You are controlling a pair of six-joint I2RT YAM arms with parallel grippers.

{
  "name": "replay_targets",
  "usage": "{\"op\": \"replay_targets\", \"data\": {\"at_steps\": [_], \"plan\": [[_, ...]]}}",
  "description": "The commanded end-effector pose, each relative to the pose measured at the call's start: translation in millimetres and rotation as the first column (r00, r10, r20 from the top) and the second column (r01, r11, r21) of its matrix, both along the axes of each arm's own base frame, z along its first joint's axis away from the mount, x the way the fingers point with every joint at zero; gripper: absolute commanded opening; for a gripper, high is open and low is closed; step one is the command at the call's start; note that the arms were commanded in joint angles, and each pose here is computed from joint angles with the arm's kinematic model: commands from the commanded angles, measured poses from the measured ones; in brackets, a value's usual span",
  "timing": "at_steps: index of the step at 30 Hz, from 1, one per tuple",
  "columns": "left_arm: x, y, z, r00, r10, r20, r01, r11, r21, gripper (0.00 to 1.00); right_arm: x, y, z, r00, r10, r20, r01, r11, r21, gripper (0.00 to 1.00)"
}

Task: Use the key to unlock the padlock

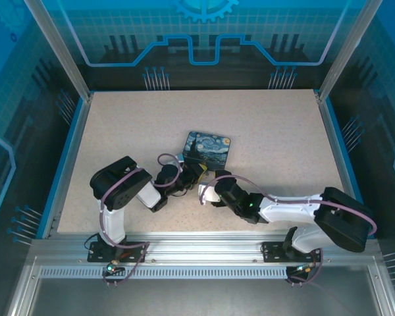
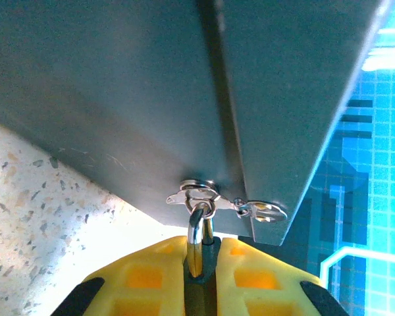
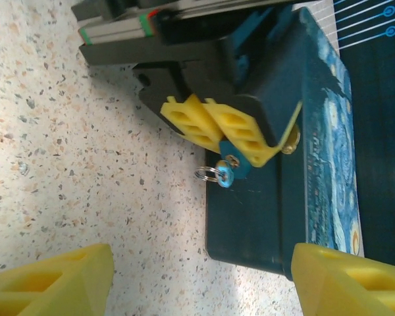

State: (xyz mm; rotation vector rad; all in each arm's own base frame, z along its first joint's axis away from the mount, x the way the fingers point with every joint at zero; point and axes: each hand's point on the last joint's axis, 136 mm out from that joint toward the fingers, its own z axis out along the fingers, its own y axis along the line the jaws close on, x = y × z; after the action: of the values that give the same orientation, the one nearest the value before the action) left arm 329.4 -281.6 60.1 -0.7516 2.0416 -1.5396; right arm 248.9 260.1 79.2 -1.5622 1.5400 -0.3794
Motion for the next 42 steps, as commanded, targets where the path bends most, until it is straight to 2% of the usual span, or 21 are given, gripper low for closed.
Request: {"op": "replay_targets", "data": {"at_steps": [1, 6, 11, 26, 37, 42], "plan": [[6, -1, 22, 0.999, 0.012, 0.036, -0.010, 0.999, -0.050, 0.00, 14, 20, 24, 0.997, 0.013, 0.082, -0.018, 0.998, 0.058, 0.68], [6, -2, 24, 0.999, 0.008, 0.040, -0.006, 0.999, -0.051, 0.00, 22, 25, 22, 0.998, 0.008, 0.057, -0.015, 0.992, 0.125, 0.57], [7, -3, 26, 0.999, 0.009, 0.044, -0.007, 0.998, -0.055, 0.00, 29, 25, 17, 0.999, 0.002, 0.044, -0.008, 0.992, 0.126, 0.48], [6, -3, 27, 0.999, 0.006, 0.047, -0.003, 0.999, -0.054, 0.00, 41, 28, 1, 0.998, -0.038, 0.042, 0.033, 0.993, 0.115, 0.35], [6, -4, 28, 0.999, 0.005, 0.045, -0.003, 0.998, -0.058, 0.00, 47, 29, 0, 0.997, -0.062, 0.048, 0.056, 0.991, 0.118, 0.10], [5, -4, 27, 0.999, 0.004, 0.046, -0.001, 0.998, -0.059, 0.00, 51, 26, 0, 0.994, -0.085, 0.064, 0.078, 0.991, 0.110, 0.03]]}}
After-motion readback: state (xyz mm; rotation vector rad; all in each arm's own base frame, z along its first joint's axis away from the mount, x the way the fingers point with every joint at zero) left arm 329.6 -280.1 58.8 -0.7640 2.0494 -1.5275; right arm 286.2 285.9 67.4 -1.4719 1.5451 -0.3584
